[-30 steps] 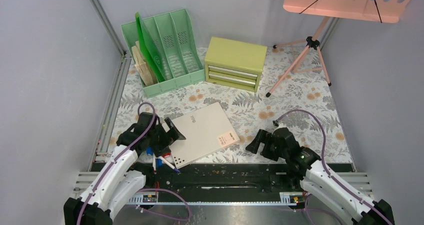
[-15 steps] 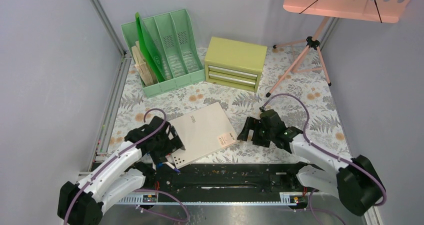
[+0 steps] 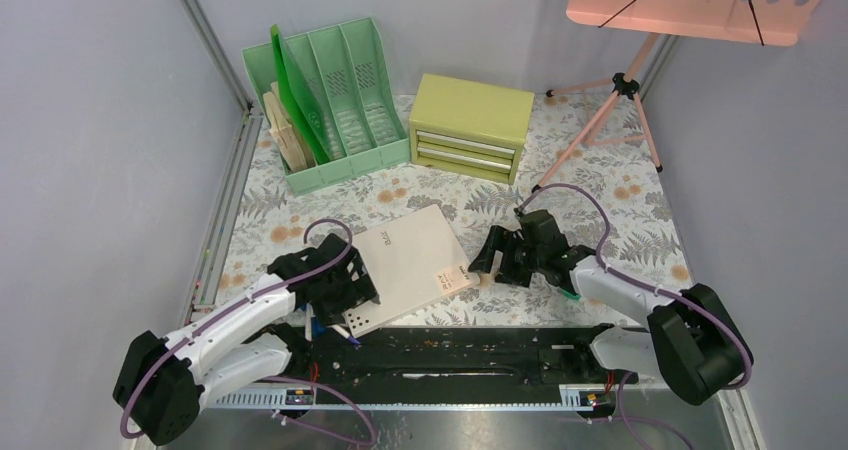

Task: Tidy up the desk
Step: Pick up the folder from the corner of the board.

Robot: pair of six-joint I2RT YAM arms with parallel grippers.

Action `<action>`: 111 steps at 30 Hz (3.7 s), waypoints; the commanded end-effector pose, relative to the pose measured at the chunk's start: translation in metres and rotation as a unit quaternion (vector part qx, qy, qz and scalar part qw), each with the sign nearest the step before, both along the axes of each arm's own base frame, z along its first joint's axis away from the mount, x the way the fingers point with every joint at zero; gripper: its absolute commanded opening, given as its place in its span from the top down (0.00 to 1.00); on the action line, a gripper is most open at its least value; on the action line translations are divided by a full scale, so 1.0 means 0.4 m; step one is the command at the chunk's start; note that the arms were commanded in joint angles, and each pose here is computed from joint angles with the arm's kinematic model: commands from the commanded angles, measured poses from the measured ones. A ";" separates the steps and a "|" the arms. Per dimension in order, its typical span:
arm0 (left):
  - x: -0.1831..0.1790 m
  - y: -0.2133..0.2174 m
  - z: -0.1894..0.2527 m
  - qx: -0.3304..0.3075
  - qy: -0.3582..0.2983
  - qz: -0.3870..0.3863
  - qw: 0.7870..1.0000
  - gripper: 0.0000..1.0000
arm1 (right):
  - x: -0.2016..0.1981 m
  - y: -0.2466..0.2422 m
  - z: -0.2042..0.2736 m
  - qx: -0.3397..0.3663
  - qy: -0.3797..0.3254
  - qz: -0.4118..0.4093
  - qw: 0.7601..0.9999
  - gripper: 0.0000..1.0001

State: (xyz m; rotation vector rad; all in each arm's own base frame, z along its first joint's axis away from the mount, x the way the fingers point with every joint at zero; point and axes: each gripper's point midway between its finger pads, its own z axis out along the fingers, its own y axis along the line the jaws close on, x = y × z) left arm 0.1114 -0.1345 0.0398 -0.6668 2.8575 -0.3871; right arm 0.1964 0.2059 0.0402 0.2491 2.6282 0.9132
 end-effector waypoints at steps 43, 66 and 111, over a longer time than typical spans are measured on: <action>0.066 -0.158 0.025 0.008 -0.079 -0.078 0.994 0.24 | 0.134 -0.061 0.031 -0.011 -0.008 0.015 1.000 0.15; 0.421 -0.028 0.211 0.136 -0.279 -0.097 0.946 0.28 | 0.012 -0.060 -0.020 0.074 0.024 -0.053 0.996 0.17; 0.303 -0.119 -0.100 -0.057 -0.030 -0.120 0.991 0.53 | 0.104 0.003 -0.065 0.033 0.055 -0.026 0.998 0.19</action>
